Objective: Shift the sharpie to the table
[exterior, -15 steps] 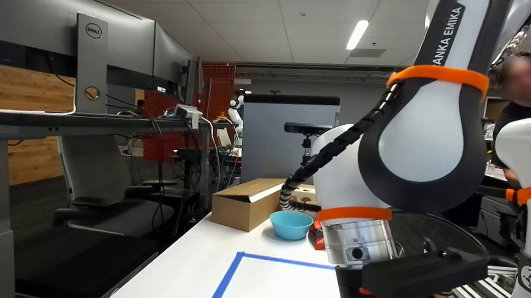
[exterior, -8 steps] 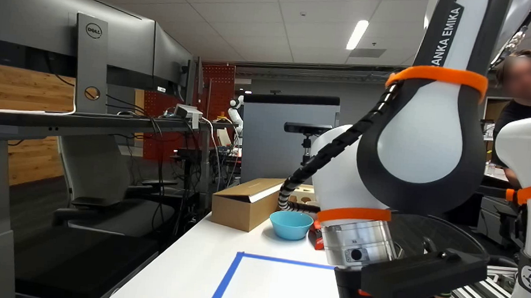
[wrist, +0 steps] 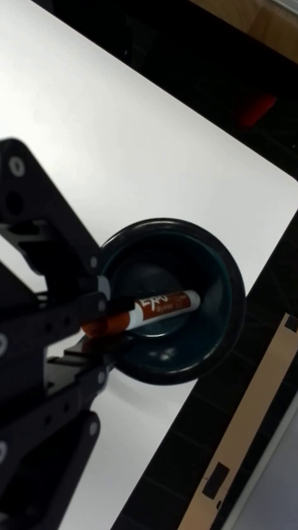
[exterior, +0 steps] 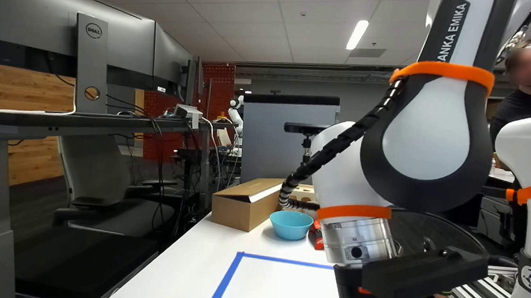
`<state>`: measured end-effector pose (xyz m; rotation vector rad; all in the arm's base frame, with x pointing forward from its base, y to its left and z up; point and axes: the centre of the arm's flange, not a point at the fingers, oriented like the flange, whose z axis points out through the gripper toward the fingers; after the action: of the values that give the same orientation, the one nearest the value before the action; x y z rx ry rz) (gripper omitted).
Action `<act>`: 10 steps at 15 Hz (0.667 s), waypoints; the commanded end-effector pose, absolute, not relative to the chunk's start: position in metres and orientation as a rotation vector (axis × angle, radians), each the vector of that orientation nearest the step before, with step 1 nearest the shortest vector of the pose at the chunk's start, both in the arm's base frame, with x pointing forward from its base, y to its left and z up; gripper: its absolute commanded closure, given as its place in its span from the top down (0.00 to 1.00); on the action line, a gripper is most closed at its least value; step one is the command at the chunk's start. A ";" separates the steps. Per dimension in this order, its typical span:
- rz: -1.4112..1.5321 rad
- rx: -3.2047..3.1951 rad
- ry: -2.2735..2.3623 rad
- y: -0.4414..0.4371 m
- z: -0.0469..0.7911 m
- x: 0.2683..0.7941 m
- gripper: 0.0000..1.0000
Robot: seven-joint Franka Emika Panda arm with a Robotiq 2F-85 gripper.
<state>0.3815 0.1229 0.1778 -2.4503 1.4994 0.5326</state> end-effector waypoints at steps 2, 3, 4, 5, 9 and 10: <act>0.463 -2.482 1.507 0.124 0.219 0.382 0.05; 0.450 -2.489 1.510 0.123 0.226 0.383 0.05; 0.441 -2.498 1.509 0.123 0.234 0.384 0.05; 0.421 -2.502 1.508 0.123 0.241 0.385 0.05; 0.395 -2.499 1.522 0.121 0.272 0.390 0.05; 0.379 -2.493 1.537 0.114 0.280 0.397 0.05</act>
<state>0.3961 0.1248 0.2430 -2.4988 1.5014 0.4064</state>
